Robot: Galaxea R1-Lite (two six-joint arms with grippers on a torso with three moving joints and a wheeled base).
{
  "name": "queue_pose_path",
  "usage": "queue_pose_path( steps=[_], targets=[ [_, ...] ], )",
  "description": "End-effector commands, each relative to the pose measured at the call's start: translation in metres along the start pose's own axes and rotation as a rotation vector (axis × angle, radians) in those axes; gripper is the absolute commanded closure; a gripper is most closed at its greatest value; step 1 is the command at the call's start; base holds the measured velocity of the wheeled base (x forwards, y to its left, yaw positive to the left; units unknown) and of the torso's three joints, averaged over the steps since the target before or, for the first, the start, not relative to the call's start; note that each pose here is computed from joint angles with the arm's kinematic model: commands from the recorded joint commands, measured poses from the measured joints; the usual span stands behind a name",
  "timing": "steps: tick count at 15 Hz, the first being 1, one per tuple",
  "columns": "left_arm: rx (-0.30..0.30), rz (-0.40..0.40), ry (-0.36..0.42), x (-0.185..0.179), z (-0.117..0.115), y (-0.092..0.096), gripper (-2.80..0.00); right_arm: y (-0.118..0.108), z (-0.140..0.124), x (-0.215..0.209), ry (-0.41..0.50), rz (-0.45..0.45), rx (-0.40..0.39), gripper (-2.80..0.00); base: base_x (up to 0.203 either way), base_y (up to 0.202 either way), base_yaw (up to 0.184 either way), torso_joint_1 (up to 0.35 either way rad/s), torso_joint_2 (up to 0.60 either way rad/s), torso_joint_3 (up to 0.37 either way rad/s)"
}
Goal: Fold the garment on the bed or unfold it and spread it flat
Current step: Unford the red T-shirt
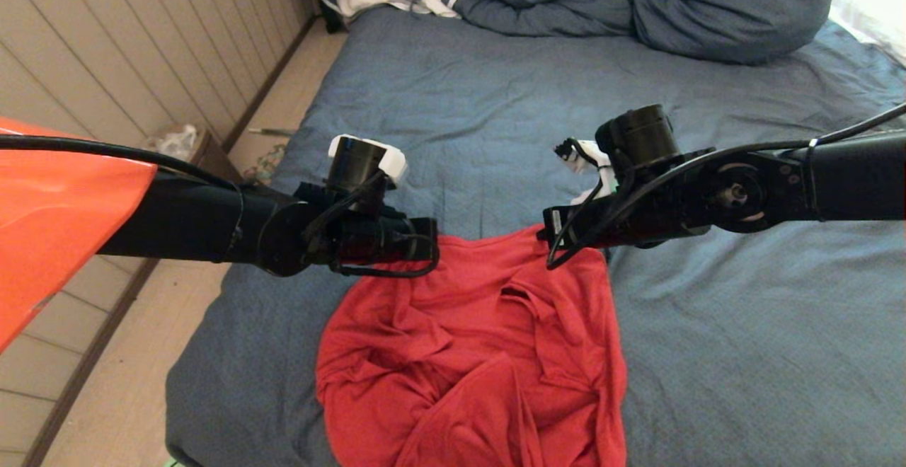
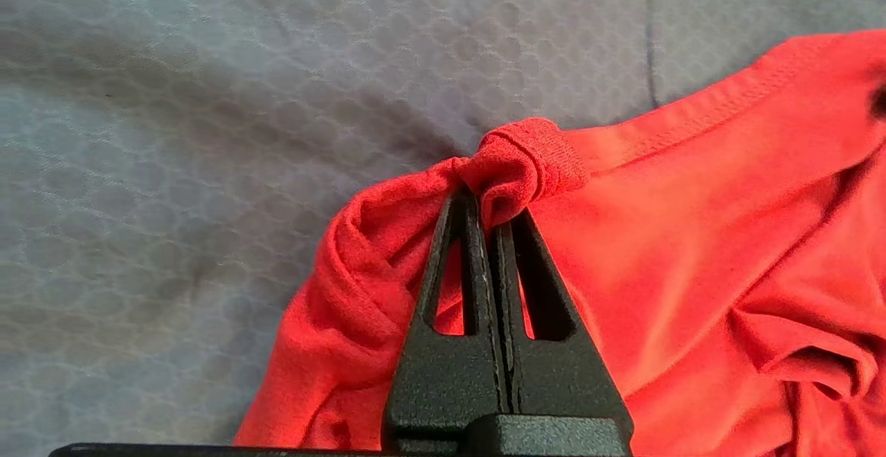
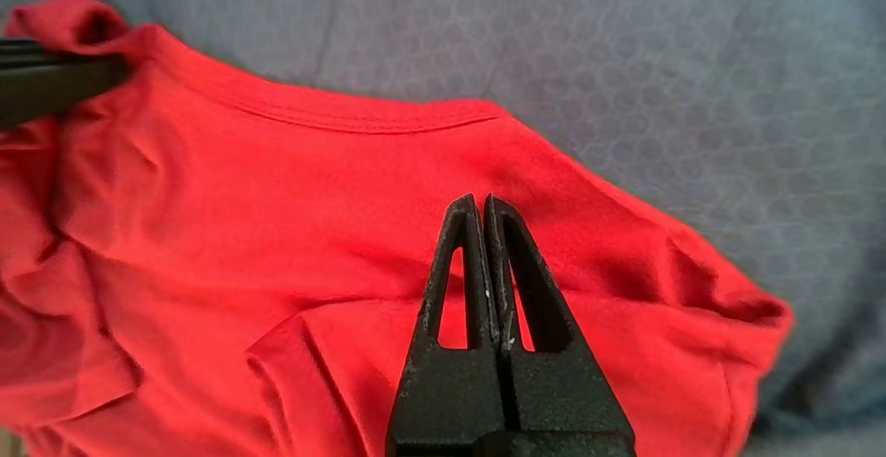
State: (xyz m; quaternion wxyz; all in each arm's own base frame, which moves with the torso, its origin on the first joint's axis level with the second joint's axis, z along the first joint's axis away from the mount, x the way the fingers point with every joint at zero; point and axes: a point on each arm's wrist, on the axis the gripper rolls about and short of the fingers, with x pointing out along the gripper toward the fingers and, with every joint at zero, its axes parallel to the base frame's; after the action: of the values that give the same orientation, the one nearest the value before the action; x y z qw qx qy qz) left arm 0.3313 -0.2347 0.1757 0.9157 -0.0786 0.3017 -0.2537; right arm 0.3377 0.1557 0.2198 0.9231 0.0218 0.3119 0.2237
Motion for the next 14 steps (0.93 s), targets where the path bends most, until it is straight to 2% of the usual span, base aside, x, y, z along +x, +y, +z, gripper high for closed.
queue_pose_path(
  steps=[1, 2, 3, 6, 13, 14],
  targets=[
    [-0.002, -0.002, -0.003, -0.001, 0.000, -0.001, 0.00, -0.001, -0.001, 0.001, -0.003, -0.017, 0.003, 0.00, 0.000, 0.000, 0.000, 0.000, 0.00, 0.000],
    [0.000, -0.005, 0.002, -0.001, -0.001, -0.002, 0.00, 0.000, -0.002, 0.001, -0.008, -0.035, -0.002, -2.80, 0.000, 0.000, 0.000, 0.000, 0.00, 0.000],
    [0.001, -0.006, 0.002, -0.001, -0.001, -0.003, 0.00, 0.001, -0.002, 0.002, -0.044, -0.065, -0.011, -2.80, 0.000, 0.000, 0.000, 0.000, 0.00, 0.000],
    [0.003, -0.008, 0.003, -0.001, -0.002, -0.004, 0.00, 0.000, 0.000, 0.004, -0.097, -0.060, -0.015, -2.80, 0.000, 0.000, 0.000, 0.000, 0.00, 0.000],
    [0.004, -0.010, 0.005, 0.000, -0.003, -0.006, 0.00, 0.001, -0.008, 0.013, -0.066, -0.059, -0.020, -2.80, 0.000, 0.000, 0.000, 0.000, 0.00, 0.000],
    [0.004, -0.010, 0.004, -0.001, -0.002, -0.006, 0.00, 0.001, -0.011, 0.014, -0.053, -0.059, -0.031, 0.00, 0.000, 0.000, 0.000, 0.000, 0.00, 0.000]
  ],
)
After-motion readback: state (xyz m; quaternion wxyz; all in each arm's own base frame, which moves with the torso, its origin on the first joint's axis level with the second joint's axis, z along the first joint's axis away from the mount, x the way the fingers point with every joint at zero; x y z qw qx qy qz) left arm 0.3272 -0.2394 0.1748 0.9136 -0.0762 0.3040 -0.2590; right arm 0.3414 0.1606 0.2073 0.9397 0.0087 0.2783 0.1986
